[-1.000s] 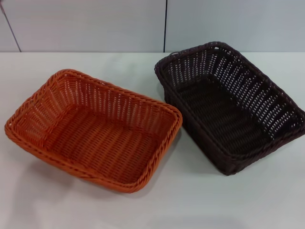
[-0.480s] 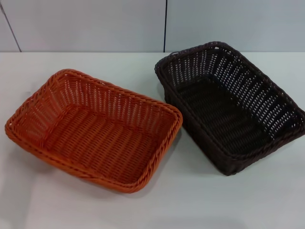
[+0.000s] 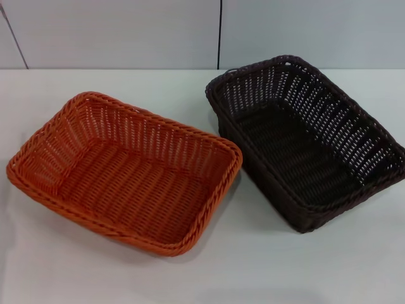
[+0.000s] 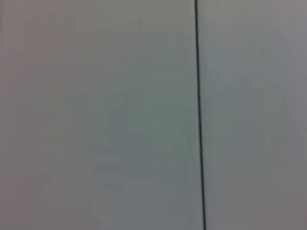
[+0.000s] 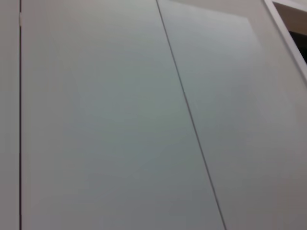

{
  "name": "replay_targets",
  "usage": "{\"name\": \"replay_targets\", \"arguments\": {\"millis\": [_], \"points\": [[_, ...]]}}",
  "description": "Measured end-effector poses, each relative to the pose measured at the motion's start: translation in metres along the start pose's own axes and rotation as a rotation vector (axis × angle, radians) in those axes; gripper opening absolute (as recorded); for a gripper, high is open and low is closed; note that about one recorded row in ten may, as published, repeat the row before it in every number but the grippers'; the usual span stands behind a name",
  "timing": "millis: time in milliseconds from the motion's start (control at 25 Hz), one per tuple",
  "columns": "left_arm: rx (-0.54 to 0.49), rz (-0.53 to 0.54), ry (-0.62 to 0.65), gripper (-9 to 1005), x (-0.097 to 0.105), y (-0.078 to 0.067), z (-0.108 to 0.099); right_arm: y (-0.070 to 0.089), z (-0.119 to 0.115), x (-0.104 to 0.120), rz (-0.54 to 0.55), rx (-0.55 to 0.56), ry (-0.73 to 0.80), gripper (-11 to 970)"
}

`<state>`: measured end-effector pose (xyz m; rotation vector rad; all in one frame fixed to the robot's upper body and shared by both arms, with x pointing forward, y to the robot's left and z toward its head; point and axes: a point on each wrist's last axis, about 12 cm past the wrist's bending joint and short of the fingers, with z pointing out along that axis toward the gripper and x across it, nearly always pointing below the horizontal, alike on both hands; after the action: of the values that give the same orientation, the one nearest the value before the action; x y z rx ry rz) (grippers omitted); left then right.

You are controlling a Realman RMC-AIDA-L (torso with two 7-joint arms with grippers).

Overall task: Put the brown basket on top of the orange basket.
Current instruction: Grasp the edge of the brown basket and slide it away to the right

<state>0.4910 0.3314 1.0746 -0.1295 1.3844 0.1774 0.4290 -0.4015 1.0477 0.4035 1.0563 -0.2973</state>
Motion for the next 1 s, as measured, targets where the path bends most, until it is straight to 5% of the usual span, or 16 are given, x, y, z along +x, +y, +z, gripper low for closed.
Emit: {"name": "replay_targets", "arguments": {"millis": [560,1000], "points": [[-0.135,-0.052,-0.101,801,0.024,0.040,-0.023,0.016,0.002,-0.006,0.044,-0.147,-0.048,820],[-0.133,-0.087,0.048,801,0.044,0.045,-0.022,0.050,0.059,-0.017,0.251,-0.488,-0.022,820]]}}
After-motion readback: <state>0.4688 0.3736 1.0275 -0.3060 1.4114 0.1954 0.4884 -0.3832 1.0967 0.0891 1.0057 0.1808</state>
